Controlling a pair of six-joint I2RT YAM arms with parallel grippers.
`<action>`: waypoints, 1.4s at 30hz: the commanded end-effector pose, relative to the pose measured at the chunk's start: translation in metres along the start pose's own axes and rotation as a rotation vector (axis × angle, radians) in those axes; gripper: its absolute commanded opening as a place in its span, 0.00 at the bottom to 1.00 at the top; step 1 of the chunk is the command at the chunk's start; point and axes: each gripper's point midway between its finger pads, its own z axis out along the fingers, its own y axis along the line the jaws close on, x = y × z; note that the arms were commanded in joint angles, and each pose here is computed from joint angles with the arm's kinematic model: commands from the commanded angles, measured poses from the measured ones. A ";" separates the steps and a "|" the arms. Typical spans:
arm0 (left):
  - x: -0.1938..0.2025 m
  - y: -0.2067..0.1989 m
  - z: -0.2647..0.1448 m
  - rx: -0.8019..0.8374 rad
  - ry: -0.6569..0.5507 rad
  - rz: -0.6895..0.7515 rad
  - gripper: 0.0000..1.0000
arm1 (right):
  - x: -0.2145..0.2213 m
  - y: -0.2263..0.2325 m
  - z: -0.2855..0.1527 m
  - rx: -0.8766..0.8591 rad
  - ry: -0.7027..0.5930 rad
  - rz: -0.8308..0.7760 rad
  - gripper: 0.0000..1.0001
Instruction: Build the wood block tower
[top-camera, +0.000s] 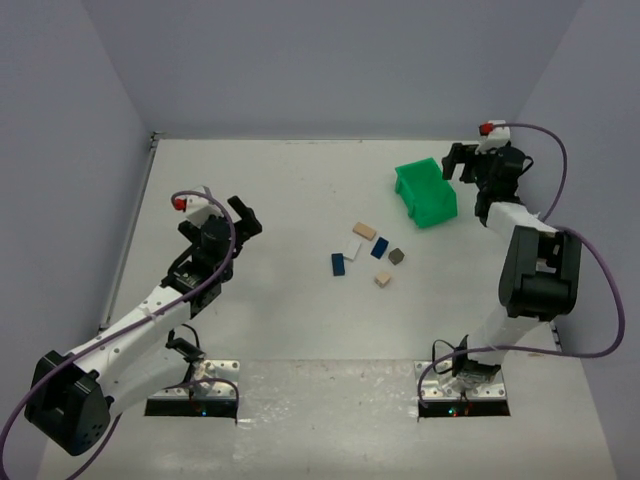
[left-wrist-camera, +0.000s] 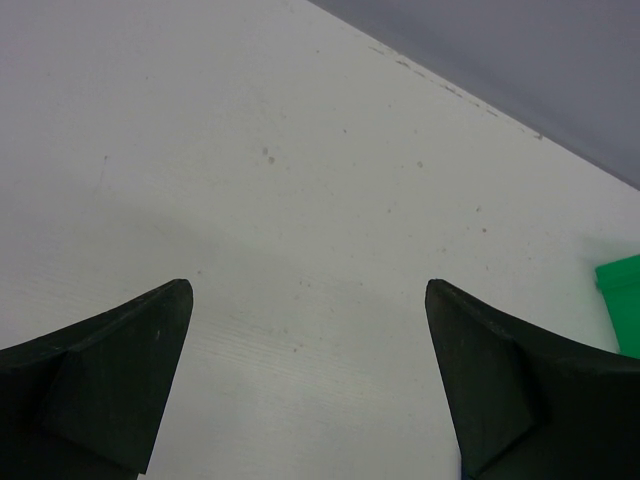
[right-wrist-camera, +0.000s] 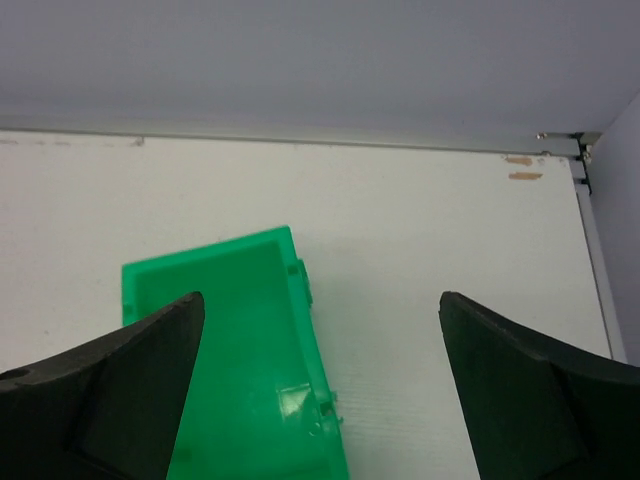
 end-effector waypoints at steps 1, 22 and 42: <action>-0.022 -0.026 -0.003 0.094 -0.020 -0.037 1.00 | -0.050 0.014 -0.027 -0.018 0.075 0.098 0.99; 0.007 -0.052 0.002 0.225 0.086 0.013 1.00 | 0.134 0.197 -0.185 -0.060 0.486 0.137 0.99; 0.009 -0.052 0.001 0.245 0.078 0.011 1.00 | 0.198 0.238 -0.186 -0.404 0.607 -0.164 0.62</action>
